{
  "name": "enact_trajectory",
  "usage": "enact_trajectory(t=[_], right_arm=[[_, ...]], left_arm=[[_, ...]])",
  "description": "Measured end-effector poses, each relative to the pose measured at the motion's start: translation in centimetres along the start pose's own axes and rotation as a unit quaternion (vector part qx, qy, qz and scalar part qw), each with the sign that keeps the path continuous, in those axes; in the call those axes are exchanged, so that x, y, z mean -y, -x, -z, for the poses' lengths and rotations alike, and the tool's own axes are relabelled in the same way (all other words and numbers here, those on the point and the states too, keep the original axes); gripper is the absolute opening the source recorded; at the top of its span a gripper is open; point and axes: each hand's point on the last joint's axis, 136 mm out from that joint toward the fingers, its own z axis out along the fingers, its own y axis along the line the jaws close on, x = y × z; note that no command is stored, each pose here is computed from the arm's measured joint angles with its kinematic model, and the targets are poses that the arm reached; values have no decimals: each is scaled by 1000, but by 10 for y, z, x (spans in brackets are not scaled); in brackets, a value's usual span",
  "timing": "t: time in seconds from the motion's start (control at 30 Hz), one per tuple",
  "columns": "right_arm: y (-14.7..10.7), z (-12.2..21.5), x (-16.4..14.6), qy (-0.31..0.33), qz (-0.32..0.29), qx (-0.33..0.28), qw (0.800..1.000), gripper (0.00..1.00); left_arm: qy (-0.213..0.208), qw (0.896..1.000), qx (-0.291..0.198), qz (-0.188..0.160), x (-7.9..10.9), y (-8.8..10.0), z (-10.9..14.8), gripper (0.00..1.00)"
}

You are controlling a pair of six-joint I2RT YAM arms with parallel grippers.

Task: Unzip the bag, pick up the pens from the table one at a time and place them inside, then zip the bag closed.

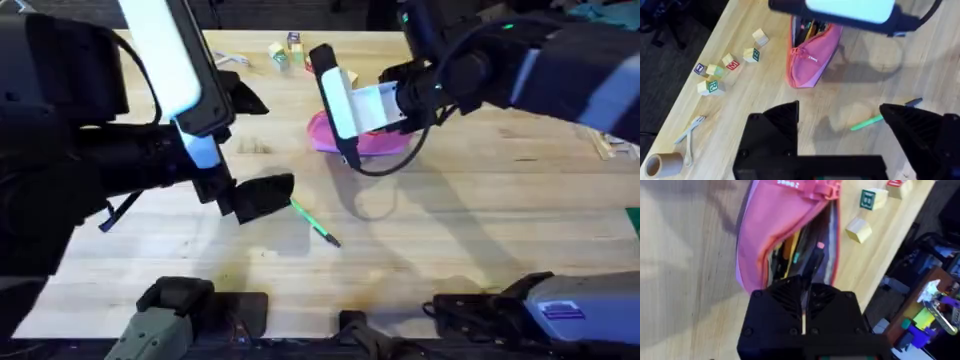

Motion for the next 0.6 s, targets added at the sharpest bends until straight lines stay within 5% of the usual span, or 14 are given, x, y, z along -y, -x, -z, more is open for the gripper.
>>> enact_trajectory(t=[0.47,0.57,0.6], right_arm=[[29,-29,7,-3,-1,77,997,32],[30,-35,3,6,-5,78,997,469],[30,-35,6,3,-4,78,997,898]], left_arm=[[0,1000,0,0,0,0,0,993],[0,1000,0,0,0,0,0,993],[0,1000,0,0,0,0,0,993]])
